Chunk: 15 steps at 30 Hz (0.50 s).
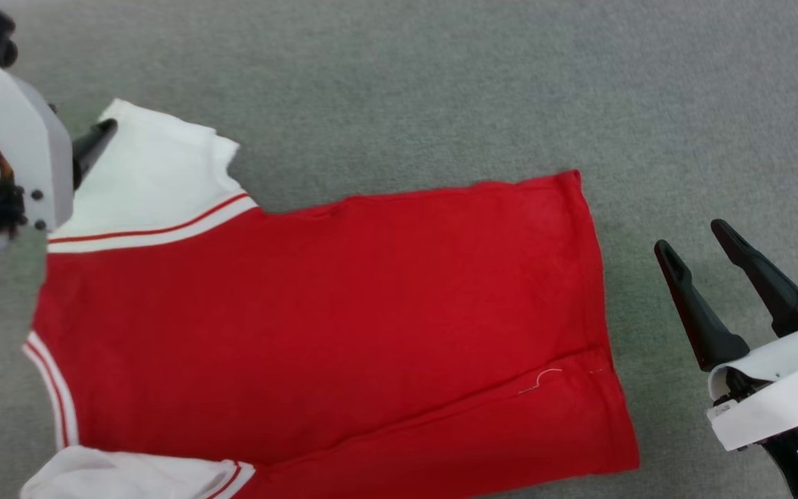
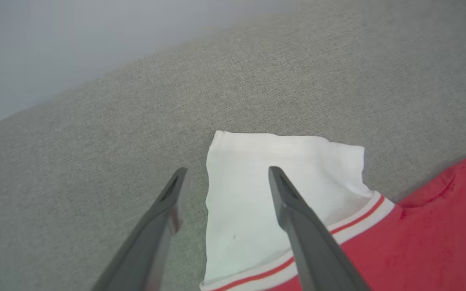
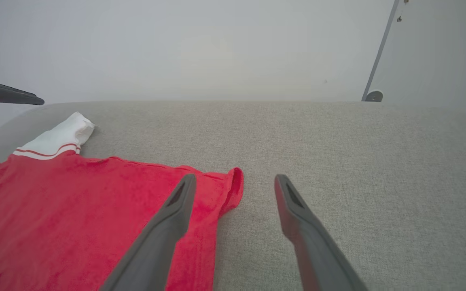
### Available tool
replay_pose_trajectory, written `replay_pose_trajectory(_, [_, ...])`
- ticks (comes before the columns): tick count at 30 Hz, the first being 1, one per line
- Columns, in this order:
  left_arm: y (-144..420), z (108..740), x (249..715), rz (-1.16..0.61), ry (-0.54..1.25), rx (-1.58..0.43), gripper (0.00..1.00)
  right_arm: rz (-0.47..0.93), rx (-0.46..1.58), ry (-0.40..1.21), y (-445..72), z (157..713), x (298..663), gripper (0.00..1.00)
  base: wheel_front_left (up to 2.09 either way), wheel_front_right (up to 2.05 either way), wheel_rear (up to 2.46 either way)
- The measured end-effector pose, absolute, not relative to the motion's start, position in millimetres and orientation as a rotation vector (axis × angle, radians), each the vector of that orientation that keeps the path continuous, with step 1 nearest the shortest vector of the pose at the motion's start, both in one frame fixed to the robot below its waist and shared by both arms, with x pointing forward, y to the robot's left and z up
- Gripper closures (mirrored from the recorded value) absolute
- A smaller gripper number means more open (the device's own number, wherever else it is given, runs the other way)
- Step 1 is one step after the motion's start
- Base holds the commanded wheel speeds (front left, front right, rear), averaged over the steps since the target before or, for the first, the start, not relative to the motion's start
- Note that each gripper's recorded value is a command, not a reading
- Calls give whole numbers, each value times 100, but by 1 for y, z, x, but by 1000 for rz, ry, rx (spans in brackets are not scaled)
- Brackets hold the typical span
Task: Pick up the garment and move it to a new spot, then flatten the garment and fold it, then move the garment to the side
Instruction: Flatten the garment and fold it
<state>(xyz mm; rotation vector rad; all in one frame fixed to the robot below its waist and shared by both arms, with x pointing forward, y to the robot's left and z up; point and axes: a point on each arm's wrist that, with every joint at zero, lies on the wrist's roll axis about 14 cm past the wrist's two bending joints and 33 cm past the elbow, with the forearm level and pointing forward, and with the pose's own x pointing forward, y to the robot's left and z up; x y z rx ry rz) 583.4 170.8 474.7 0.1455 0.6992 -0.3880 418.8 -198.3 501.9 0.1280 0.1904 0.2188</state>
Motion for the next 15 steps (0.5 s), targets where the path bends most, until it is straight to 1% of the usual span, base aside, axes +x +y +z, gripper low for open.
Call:
replay_pose_trajectory(6, [169, 444, 600, -393, 840, 188, 0, 189, 143, 233, -205, 483, 419, 0, 0, 0, 0])
replay_pose_trajectory(11, [169, 412, 603, -377, 975, 197, 0, 170, 151, 257, -210, 472, 420, 0, 0, 0, 0])
replay_pose_trajectory(15, [169, 400, 608, -366, 1025, 207, 0, 153, 152, 276, -216, 466, 421, 0, 0, 0, 0])
